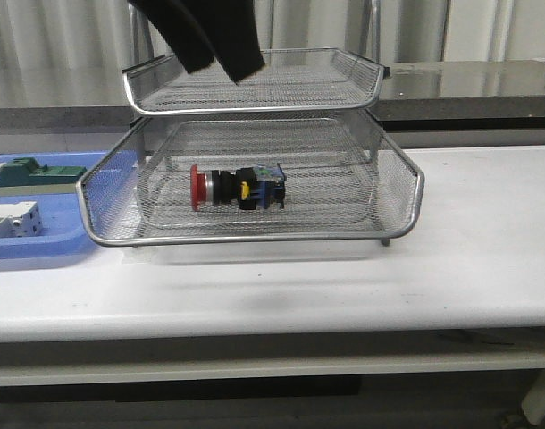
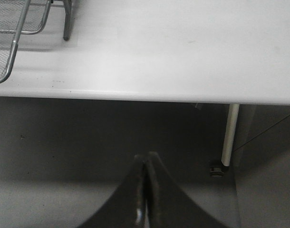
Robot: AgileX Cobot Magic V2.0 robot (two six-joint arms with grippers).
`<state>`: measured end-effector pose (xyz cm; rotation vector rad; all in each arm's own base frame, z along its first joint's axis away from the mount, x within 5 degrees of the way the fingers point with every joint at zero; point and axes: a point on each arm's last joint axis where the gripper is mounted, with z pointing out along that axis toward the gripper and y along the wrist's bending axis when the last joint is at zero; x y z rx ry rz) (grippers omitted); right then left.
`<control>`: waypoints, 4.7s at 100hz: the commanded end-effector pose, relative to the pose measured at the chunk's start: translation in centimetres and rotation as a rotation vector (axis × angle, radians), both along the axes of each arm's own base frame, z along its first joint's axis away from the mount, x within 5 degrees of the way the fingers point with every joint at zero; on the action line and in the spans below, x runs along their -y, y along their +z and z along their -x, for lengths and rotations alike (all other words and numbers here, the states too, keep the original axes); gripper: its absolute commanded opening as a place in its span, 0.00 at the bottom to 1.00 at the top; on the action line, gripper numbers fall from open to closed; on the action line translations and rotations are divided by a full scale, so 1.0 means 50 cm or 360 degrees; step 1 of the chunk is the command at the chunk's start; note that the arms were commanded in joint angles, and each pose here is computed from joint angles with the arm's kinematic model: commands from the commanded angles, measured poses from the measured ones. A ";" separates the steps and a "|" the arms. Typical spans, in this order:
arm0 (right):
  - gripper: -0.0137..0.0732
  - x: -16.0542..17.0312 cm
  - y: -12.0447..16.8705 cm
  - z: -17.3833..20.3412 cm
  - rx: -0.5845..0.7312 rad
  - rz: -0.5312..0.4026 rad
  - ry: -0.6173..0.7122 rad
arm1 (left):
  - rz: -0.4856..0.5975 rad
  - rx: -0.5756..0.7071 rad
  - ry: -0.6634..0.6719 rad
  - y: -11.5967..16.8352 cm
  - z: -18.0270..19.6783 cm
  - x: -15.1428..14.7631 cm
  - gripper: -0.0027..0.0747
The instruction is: Place button on rack with both arms
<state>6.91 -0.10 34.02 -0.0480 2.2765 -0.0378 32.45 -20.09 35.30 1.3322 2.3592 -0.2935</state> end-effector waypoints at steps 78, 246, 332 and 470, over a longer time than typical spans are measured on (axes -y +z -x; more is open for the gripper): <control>0.08 0.001 0.027 -0.005 0.0130 0.0016 0.0008 | 0.0413 0.0608 0.1049 0.088 0.185 -0.359 0.80; 0.08 0.001 0.027 -0.005 0.0130 0.0016 0.0008 | 0.0980 0.1656 0.1366 -0.111 0.495 -0.396 0.17; 0.08 -0.003 0.031 -0.008 0.0169 -0.0019 0.0023 | 0.0980 0.1656 0.1366 -0.111 0.495 -0.396 0.04; 0.08 -0.384 -0.219 -0.349 -0.0615 -0.0345 0.0886 | 0.0980 0.1656 0.1366 -0.111 0.495 -0.396 0.04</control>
